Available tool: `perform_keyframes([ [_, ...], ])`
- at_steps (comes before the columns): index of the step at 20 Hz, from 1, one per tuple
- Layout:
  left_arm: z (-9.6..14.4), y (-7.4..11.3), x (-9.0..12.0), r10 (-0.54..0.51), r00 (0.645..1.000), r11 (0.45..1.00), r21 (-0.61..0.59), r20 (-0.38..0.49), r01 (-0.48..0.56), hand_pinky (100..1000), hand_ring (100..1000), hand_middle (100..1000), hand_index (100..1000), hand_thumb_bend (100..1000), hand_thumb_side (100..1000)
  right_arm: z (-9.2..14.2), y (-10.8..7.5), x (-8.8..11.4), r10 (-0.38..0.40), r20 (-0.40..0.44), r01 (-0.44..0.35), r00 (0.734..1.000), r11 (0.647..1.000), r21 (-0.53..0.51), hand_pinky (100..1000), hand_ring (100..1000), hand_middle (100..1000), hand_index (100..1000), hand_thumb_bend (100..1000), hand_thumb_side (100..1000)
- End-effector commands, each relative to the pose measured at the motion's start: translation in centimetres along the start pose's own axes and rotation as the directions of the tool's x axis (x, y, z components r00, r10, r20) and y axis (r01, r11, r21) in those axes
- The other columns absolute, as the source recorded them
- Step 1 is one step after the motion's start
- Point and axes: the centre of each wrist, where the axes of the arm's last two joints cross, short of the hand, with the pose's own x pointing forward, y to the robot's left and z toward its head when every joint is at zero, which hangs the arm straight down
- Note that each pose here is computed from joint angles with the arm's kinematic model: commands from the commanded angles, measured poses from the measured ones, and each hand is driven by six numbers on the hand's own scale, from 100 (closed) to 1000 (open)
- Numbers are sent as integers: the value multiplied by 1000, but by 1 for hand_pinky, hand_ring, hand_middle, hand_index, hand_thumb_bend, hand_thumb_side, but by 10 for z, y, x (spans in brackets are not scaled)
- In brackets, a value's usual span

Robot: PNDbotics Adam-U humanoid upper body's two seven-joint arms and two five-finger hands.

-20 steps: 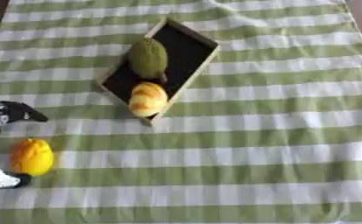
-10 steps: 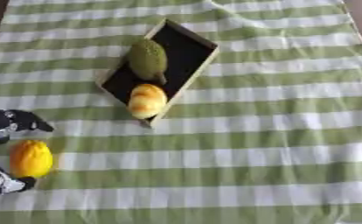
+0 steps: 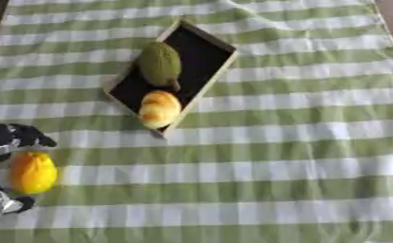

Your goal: Pick up objects on the table and place them in the box.

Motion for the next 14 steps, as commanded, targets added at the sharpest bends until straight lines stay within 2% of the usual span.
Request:
perform_keyframes([
  [1, 5, 6, -2, -31, 999, 999, 7, -33, 32, 877, 862, 826, 912, 501, 144, -3, -8, 3, 17, 22, -17, 1000, 1000, -7, 886, 859, 767, 854, 100, 100],
  [7, 4, 5, -2, -27, 999, 1000, -7, -41, 27, 848, 834, 796, 883, 409, 100, -3, -7, 3, 10, 24, -10, 1000, 1000, -5, 886, 860, 767, 855, 100, 100],
  [10, 4, 5, -1, -22, 998, 1000, 0, -51, 22, 779, 767, 726, 813, 202, 100, -3, -7, 3, 6, 22, -6, 1000, 1000, -8, 886, 860, 767, 856, 100, 100],
  [11, 4, 6, -1, -19, 998, 1000, 13, -59, 20, 755, 739, 692, 783, 123, 124, -2, -7, 2, 5, 20, -5, 1000, 1000, -7, 887, 860, 767, 856, 100, 100],
  [14, 3, 6, 0, -2, 997, 998, 61, -74, 6, 706, 671, 606, 705, 100, 154, -1, -7, 2, 5, 13, -5, 1000, 1000, -7, 886, 860, 767, 857, 100, 100],
])
